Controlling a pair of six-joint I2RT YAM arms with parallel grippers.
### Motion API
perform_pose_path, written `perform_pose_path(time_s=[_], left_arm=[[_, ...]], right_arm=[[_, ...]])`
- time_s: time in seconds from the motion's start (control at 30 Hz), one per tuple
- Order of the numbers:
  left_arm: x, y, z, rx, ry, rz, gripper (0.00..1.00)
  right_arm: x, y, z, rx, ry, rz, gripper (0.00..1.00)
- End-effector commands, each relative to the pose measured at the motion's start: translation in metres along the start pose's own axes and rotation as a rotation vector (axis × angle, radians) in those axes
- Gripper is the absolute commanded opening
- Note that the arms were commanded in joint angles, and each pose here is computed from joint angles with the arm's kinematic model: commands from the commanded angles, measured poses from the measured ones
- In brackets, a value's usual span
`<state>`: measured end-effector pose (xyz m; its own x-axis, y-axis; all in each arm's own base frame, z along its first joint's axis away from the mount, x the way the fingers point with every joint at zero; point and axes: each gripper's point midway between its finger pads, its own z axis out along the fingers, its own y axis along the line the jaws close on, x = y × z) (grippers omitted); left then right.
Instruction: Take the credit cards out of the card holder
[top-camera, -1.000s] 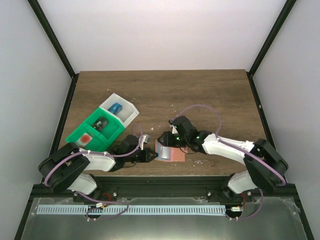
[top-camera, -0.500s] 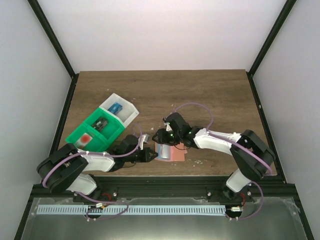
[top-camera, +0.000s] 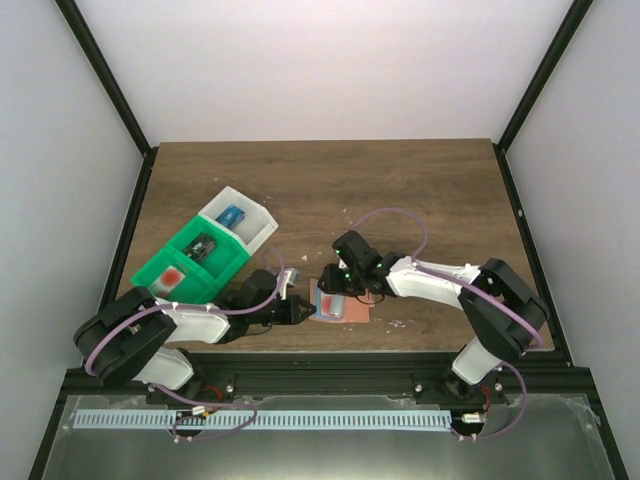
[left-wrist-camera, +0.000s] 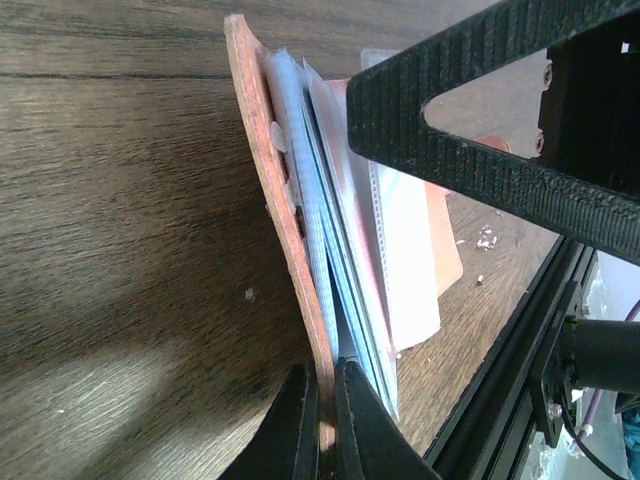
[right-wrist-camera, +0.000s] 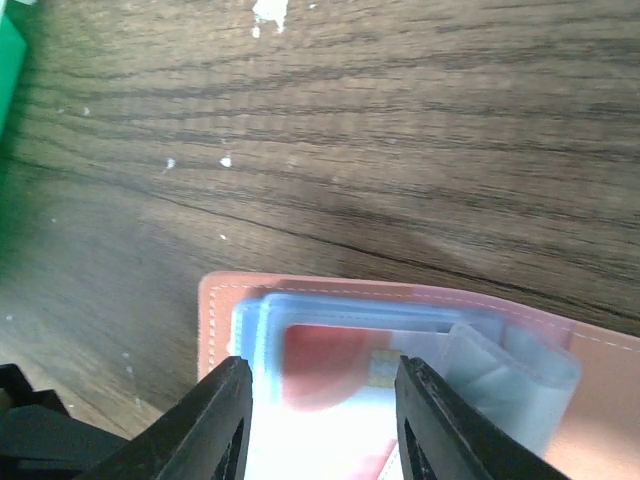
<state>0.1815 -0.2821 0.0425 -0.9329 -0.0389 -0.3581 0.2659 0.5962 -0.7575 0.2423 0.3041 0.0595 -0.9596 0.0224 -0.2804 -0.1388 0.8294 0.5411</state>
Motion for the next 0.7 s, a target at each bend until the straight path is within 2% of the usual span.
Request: perform_pose_path(time_s=[0.0, 0.17, 0.4, 0.47, 0.6, 0.67], left_arm=[[-0.006, -0.006, 0.000, 0.009, -0.019, 0.034, 0.00], [-0.006, -0.003, 0.001, -0.010, -0.016, 0.029, 0.00], [-0.005, -0.002, 0.001, -0.011, -0.017, 0.017, 0.02], [-0.006, -0.002, 0.000, -0.010, -0.021, 0.011, 0.08], [-0.010, -0.001, -0.005, -0.044, -0.038, -0.005, 0.30], [-0.018, -0.008, -0.010, -0.049, -0.057, 0.005, 0.37]], right_arm=[[0.001, -0.015, -0.010, 0.088, -0.021, -0.042, 0.41], [0.009, -0.020, -0.017, 0.052, -0.025, -0.058, 0.40], [0.011, -0.034, -0.022, 0.016, -0.029, -0.044, 0.33], [0.013, -0.036, -0.022, -0.008, -0.019, -0.034, 0.31], [0.013, -0.036, -0.022, -0.089, -0.021, -0.025, 0.26], [0.016, -0.035, -0.021, -0.119, -0.018, -0.030, 0.22]])
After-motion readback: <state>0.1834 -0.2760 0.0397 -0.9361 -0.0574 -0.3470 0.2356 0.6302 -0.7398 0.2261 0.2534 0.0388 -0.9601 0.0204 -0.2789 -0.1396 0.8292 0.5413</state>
